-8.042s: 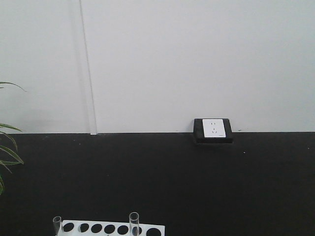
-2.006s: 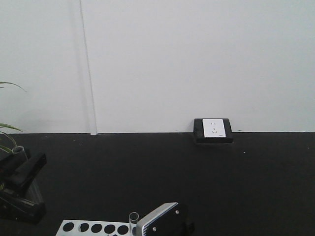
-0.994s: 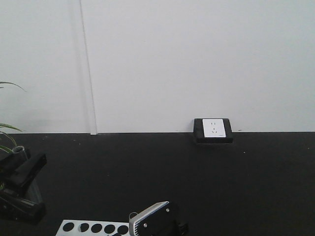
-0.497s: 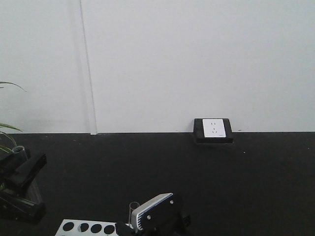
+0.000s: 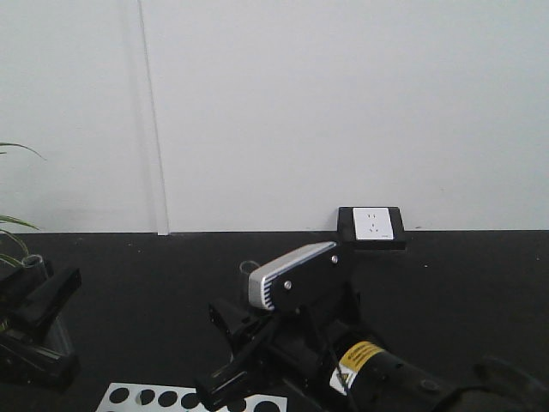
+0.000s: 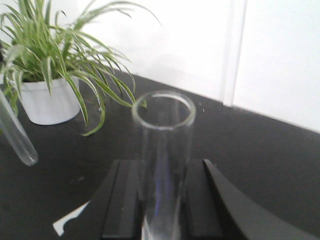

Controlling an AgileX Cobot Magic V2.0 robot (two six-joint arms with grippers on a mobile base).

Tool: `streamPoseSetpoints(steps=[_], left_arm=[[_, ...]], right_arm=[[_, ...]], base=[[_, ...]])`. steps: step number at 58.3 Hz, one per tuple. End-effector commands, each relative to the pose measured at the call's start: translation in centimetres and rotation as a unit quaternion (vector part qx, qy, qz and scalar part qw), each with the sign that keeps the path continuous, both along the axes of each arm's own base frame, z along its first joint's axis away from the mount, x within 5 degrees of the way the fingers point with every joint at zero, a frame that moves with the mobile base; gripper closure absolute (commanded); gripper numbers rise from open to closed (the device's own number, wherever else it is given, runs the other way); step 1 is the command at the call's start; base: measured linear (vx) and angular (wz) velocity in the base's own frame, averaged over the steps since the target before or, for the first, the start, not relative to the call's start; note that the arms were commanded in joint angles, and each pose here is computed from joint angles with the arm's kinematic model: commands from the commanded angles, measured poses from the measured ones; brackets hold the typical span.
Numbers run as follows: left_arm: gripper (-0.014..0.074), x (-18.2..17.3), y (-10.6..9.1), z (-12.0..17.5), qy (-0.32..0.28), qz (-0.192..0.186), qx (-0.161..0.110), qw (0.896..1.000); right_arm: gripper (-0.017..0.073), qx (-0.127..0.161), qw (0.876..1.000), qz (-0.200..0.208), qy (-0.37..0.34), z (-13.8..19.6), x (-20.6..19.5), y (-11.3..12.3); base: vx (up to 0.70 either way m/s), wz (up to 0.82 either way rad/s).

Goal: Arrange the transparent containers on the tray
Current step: 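Lift the glass tube out of the rack with the right gripper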

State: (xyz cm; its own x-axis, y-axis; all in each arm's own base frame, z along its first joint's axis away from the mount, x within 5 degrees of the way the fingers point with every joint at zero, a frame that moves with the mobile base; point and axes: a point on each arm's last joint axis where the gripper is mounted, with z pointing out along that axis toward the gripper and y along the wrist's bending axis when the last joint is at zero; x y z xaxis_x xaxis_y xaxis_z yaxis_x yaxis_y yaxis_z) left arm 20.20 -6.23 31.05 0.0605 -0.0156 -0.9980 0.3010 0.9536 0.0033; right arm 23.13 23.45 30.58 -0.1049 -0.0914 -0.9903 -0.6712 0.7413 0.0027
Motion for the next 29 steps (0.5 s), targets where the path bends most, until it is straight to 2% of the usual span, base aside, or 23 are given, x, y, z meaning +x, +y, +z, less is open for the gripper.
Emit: streamPoseSetpoints(steps=[1, 11, 21, 29], left_arm=[[0.0472, -0.3, 0.0, 2.3, -0.062, -0.002, -0.026, 0.998], [0.0472, -0.3, 0.0, 2.3, -0.061, -0.003, -0.030, 0.998], [0.0470, -1.3, 0.3, 2.9, -0.063, -0.002, -0.030, 0.998], [0.0466, -2.8, 0.8, 3.3, -0.040, -0.001, -0.023, 0.999]], right_arm=[[0.0489, 0.033, 0.997, 0.001, -0.068, 5.1, -0.8, -1.1], [0.0489, 0.029, 0.995, 0.007, -0.100, 8.3, -2.9, -3.4], [0.0489, 0.039, 0.998, -0.037, -0.039, 10.0, -3.7, -8.3], [0.0487, 0.005, 0.997, -0.075, 0.002, 10.5, -4.6, -12.3]], base=[[0.00, 0.00], [0.00, 0.00], [0.00, 0.00], [0.00, 0.00]])
